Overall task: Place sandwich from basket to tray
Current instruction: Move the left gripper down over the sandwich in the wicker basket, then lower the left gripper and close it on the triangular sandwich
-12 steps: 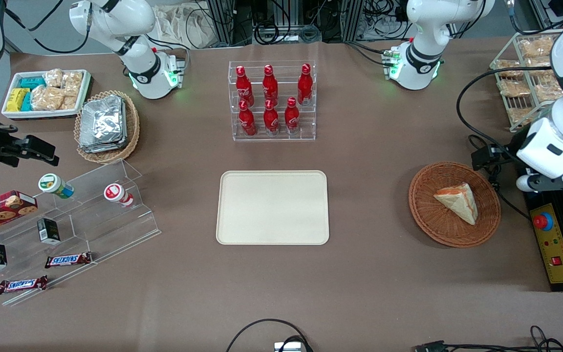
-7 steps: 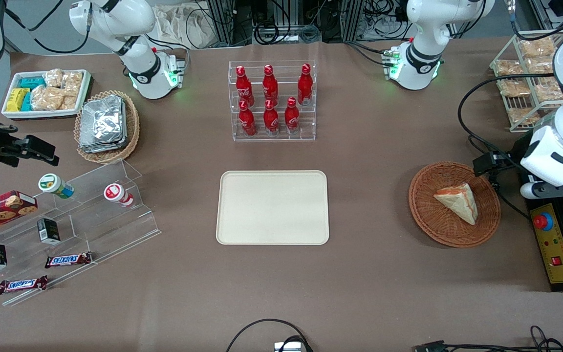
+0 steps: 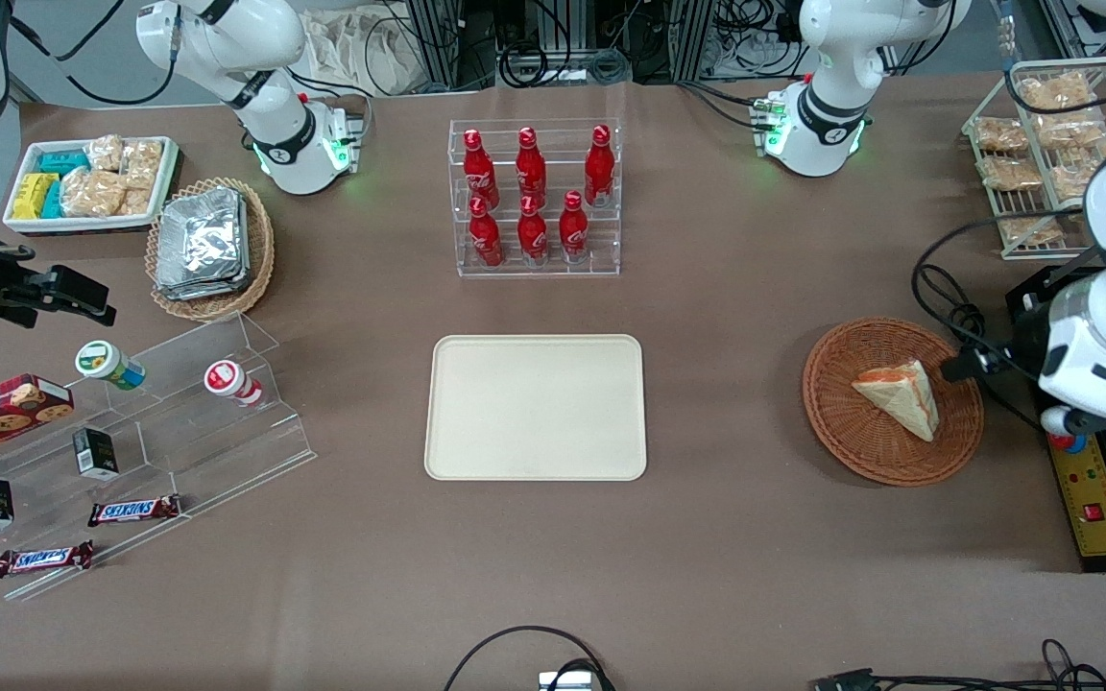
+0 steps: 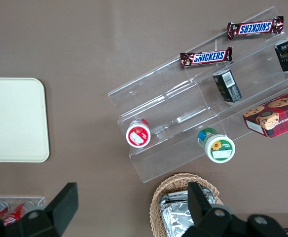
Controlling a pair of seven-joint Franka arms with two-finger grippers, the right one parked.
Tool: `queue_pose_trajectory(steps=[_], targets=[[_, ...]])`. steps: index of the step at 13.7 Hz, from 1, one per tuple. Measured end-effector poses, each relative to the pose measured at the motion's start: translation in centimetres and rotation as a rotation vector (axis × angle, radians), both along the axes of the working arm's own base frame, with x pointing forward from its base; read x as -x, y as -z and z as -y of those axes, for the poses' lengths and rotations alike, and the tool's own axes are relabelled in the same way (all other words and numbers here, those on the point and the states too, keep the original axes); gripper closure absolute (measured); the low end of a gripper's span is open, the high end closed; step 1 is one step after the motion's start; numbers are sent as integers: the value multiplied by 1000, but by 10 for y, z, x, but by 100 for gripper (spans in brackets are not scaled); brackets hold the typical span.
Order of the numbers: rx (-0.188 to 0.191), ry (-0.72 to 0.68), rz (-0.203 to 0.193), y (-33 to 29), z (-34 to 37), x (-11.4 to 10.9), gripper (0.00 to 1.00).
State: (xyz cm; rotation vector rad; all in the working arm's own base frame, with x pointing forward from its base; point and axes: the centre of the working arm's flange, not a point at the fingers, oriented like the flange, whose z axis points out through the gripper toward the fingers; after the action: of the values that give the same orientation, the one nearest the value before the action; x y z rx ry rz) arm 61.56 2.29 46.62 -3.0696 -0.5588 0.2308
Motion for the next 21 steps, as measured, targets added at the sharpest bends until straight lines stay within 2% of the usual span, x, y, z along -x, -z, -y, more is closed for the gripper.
queue_pose_trajectory(steps=[2, 3, 4, 6, 8, 10, 14, 17, 19, 21], targets=[[11, -155, -27, 30, -22, 7, 0], [6, -218, -24, 39, -30, 9, 0], [9, -272, -5, 51, -36, 10, 0], [41, -373, 29, 84, -51, 17, 0], [60, -469, 37, 114, -56, 27, 0], [53, -548, 39, 131, -53, 34, 0], [46, -603, 66, 162, -45, 47, 0], [41, -615, 52, 181, -44, 56, 0], [42, -626, 52, 190, -44, 56, 0], [41, -638, 37, 204, -43, 57, 0]])
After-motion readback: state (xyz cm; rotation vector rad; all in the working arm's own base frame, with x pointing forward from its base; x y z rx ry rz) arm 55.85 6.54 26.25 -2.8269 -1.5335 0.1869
